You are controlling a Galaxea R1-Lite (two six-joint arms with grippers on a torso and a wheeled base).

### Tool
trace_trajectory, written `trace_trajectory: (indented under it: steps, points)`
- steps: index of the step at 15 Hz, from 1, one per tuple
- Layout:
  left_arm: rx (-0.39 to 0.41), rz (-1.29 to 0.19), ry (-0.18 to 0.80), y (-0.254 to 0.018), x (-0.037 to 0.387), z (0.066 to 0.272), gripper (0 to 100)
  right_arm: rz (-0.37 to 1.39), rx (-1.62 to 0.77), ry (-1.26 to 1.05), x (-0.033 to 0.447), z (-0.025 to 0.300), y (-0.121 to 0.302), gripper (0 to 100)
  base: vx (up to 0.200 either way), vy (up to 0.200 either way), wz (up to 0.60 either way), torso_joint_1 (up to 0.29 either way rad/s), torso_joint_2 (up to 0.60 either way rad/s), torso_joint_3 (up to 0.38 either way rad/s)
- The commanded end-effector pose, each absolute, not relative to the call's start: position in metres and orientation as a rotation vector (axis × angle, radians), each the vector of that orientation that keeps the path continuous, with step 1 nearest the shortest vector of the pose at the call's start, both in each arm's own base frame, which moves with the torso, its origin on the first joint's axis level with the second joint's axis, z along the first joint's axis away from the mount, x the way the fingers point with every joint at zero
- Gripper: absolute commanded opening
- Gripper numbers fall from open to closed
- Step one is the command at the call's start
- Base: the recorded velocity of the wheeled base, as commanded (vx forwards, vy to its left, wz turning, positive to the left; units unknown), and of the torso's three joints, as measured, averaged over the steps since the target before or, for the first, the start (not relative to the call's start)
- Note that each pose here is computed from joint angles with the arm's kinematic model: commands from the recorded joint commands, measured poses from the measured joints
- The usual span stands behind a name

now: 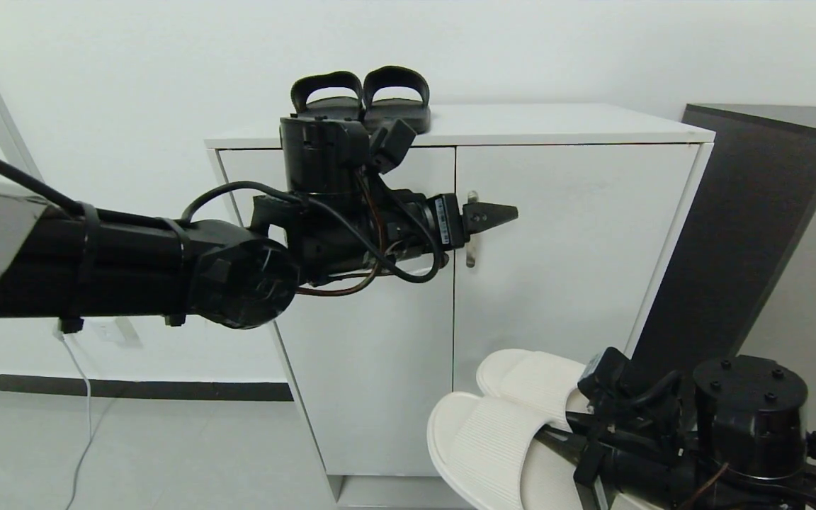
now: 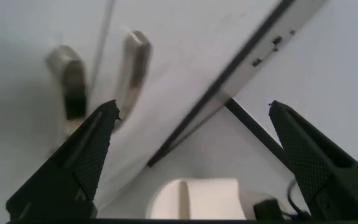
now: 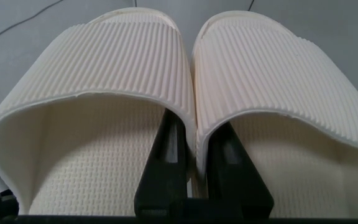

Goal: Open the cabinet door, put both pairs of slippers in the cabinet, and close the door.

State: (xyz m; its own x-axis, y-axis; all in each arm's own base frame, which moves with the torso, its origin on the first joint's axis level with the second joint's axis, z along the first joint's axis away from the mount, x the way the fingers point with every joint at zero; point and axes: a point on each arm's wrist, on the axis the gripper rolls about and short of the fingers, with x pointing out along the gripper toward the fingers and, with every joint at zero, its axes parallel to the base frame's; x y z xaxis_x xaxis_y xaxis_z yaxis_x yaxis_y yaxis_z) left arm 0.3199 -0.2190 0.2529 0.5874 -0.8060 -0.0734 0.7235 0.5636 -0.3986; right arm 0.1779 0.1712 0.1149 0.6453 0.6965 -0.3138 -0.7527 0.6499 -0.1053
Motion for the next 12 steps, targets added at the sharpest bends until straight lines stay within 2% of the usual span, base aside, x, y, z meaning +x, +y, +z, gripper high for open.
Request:
trace_trajectory:
  steps: [1,8,9,12]
  points:
    - [-0.346,-0.898,0.259,-0.223,0.327,0.249,100,0.834,-0.237,0.257,0.178,0.115,0.171,0,0.000,0.000,0.00,0.000,0.00,0.000]
    - [-0.349,-0.876,0.250,-0.236,0.351,0.240,100,0.837,-0.240,0.265,0.176,0.113,0.170,0,0.000,0.000,0.00,0.000,0.00,0.000]
    - [-0.348,-0.878,0.252,-0.236,0.351,0.239,0,0.837,-0.240,0.265,0.176,0.113,0.170,0,0.000,0.000,0.00,0.000,0.00,0.000]
    - [-0.347,-0.874,0.262,-0.233,0.346,0.239,0,0.841,-0.251,0.273,0.174,0.110,0.168,0,0.000,0.000,0.00,0.000,0.00,0.000]
